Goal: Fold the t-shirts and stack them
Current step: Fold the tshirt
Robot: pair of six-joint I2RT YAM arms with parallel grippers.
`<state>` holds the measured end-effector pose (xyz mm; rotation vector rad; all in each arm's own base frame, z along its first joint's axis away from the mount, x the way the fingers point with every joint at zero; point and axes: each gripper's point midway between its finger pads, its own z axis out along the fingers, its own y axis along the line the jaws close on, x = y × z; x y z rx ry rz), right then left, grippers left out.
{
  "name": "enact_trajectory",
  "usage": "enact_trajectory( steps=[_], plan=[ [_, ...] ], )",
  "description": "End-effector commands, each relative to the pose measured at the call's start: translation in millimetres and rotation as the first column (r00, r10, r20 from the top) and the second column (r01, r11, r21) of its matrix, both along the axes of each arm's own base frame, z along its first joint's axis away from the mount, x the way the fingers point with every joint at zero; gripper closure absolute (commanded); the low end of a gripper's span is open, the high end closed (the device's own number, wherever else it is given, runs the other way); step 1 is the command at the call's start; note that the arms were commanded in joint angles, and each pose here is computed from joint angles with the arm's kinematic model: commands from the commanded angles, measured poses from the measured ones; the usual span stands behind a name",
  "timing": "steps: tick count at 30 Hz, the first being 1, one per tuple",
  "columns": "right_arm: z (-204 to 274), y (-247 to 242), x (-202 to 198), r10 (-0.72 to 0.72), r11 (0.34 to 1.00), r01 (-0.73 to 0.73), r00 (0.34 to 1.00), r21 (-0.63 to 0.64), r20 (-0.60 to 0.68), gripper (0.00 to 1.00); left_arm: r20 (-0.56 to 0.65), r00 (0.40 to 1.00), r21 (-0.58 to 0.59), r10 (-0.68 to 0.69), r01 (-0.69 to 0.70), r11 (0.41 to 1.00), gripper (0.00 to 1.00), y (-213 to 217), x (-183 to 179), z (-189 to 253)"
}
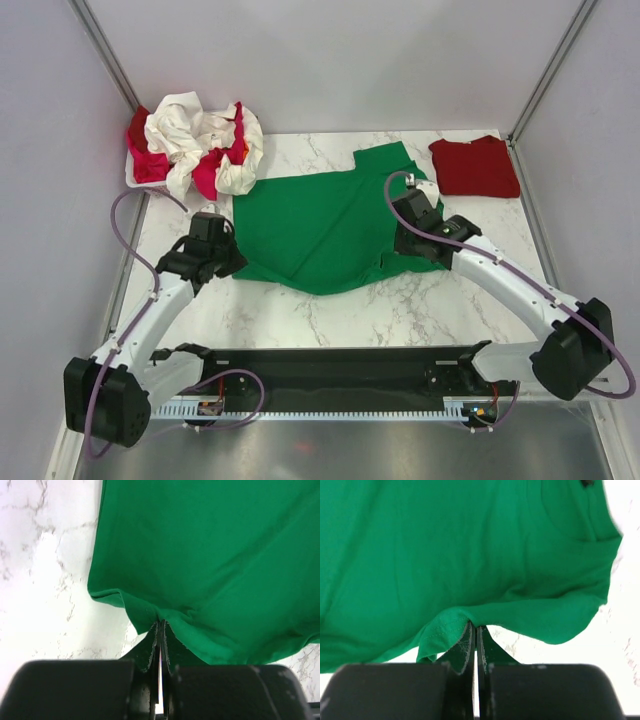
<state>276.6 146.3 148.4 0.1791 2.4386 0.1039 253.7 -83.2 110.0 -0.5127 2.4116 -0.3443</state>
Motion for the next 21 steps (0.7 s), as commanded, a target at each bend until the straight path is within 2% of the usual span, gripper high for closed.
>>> enact_trajectory(
  steps=[1, 9, 21],
  plan=[
    [30.6, 1.6, 37.3, 0.017, 0.999, -0.013, 0.993, -0.033, 0.117, 1.00, 0.078, 0.995, 0.011, -0.060, 0.060, 0.998, 0.98, -3.6, 27.9, 27.0],
    [44.6, -11.2, 75.4, -0.027, 0.995, 0.042, 0.987, -0.092, 0.158, 1.00, 0.021, 0.997, 0.028, -0.078, 0.077, 0.997, 0.98, -1.7, 52.7, 18.1],
    [23.6, -21.6, 120.0, -0.070, 0.987, 0.086, 0.990, -0.132, 0.121, 1.00, -0.008, 1.000, 0.104, -0.018, 0.019, 0.994, 0.98, 14.4, 84.6, 10.9]
  ],
)
